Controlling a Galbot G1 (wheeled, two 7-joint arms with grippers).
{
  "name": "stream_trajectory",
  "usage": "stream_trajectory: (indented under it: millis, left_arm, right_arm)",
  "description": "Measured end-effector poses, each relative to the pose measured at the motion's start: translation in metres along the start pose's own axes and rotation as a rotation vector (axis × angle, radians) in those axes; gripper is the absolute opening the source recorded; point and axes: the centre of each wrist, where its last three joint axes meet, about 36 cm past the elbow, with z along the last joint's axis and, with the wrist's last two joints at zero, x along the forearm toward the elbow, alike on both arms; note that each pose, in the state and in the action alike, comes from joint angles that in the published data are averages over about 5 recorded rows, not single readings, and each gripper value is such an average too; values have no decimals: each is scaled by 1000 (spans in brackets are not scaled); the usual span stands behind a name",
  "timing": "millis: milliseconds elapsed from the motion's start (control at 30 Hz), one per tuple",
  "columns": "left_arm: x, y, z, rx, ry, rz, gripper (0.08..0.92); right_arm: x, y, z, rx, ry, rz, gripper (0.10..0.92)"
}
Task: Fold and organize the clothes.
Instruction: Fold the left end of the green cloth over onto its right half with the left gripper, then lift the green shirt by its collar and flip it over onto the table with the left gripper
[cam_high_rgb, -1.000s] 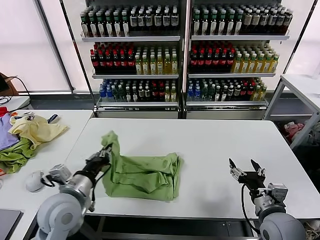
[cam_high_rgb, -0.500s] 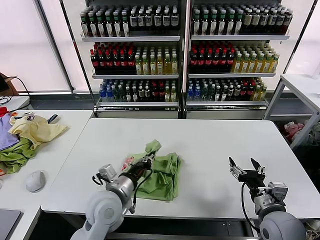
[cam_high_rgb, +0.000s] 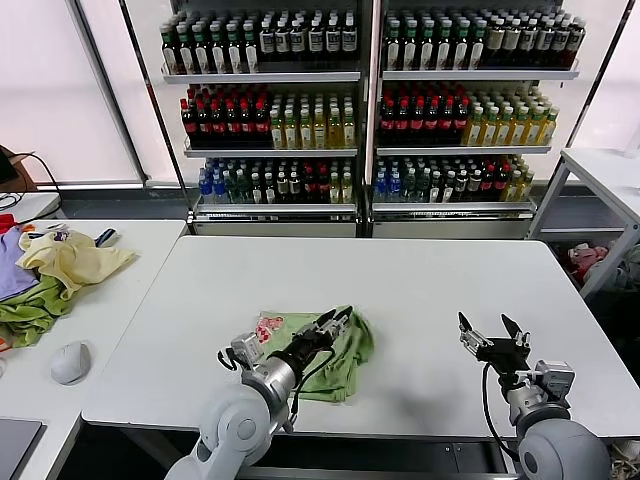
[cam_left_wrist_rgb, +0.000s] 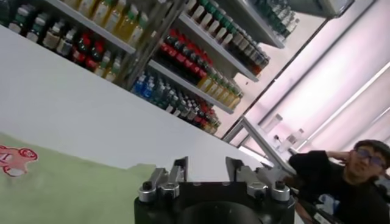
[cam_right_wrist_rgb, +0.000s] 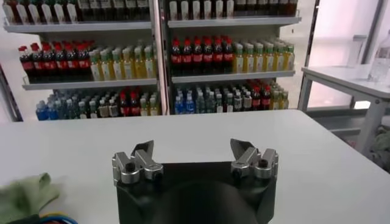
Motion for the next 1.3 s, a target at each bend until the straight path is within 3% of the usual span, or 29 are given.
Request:
stream_trajectory:
  millis: [167,267,467,667,867,1000,1300]
  left_arm:
    - [10,11,0,-34,-49,-56,728]
    - [16,25,2,-85,-85,-132,795]
    - [23,55,18,-229,-123,-315,822]
    - [20,76,37,-357,-107,-442,823]
    - [13,87,54,-438,-62,-505,822]
    - [10,89,60,-470,-35,-524,757]
    - [15,91,62,-480,10,-518,499]
  right_arm:
    - [-2,0,0,-1,-1,-1,823]
    - [-4,0,1,-3,-1,-3,823]
    - [-7,1,1,-5,-3,-5,823]
    - [-7,0,0,-2,-2,-3,823]
    - [-6,-2,0,1,-3,2,823]
    - [-5,-4,-2,1,-7,4,823]
    - [-6,-4,-4,0,-12,4,823]
